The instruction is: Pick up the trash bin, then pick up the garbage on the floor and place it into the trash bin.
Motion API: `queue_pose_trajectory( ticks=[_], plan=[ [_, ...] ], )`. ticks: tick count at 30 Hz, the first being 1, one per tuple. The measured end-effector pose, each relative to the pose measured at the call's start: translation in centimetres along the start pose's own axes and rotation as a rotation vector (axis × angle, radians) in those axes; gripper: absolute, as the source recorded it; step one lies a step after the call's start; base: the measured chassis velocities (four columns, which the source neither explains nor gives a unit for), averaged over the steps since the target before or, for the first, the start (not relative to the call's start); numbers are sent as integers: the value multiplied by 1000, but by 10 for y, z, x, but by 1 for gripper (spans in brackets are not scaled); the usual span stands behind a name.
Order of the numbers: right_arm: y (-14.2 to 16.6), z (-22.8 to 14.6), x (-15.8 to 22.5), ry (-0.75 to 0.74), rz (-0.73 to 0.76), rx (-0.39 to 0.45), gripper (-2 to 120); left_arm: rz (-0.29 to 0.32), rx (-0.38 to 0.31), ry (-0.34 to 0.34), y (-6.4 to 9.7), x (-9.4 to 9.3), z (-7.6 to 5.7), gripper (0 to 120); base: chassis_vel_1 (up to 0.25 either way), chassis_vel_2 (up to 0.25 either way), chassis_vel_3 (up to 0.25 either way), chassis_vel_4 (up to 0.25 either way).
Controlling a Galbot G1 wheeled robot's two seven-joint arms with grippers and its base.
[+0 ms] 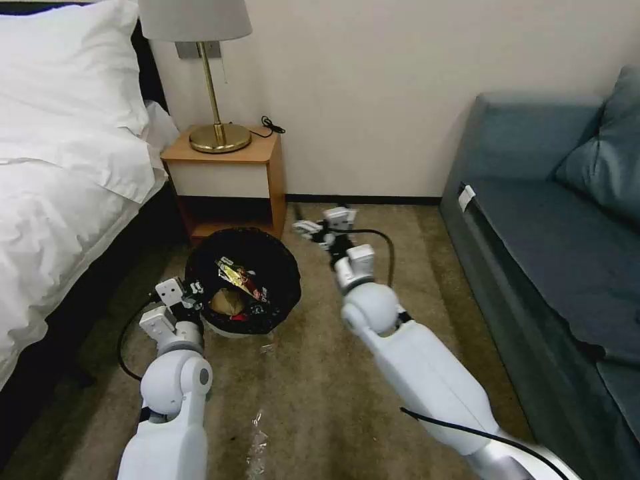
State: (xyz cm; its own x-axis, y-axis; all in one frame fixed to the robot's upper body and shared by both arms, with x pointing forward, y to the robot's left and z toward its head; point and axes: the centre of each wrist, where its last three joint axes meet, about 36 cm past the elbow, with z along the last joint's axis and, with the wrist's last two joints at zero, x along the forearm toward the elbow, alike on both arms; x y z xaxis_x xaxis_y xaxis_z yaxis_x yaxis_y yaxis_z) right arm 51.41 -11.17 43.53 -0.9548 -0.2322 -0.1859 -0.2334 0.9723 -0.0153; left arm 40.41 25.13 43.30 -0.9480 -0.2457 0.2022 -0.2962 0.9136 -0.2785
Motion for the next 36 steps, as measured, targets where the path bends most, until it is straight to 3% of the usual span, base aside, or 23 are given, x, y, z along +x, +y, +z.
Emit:
queue_pose_trajectory(
  ticks=[6,13,14,16,18,20,22,25,29,31,36],
  plan=[
    [-62,14,66,33,154,7,100,-24,25,23,16,-17,2,4,0,0,0,0],
    [-80,26,108,58,225,34,100,-5,18,47,29,-37,9,4,0,0,0,0],
    [-83,31,120,65,247,42,100,20,27,67,33,-47,14,4,0,0,0,0],
    [-83,31,123,66,253,44,100,25,32,75,34,-52,16,4,0,0,0,0],
    [-84,33,132,69,270,47,100,11,72,91,39,-73,24,4,0,0,0,0],
    [-85,34,134,70,275,49,100,1,85,93,41,-79,26,4,0,0,0,0],
    [-87,36,141,74,279,54,100,-57,131,81,55,-104,30,4,0,0,0,0],
    [-86,36,141,74,275,53,100,-75,147,80,61,-110,32,4,0,0,0,0],
    [-72,41,129,68,223,35,100,-134,205,98,86,-119,41,4,0,0,0,0],
    [-71,42,128,68,221,33,100,-138,210,101,87,-121,43,4,0,0,0,0],
    [-72,44,124,61,227,34,100,-158,245,130,85,-136,63,4,0,0,0,0]
  ],
)
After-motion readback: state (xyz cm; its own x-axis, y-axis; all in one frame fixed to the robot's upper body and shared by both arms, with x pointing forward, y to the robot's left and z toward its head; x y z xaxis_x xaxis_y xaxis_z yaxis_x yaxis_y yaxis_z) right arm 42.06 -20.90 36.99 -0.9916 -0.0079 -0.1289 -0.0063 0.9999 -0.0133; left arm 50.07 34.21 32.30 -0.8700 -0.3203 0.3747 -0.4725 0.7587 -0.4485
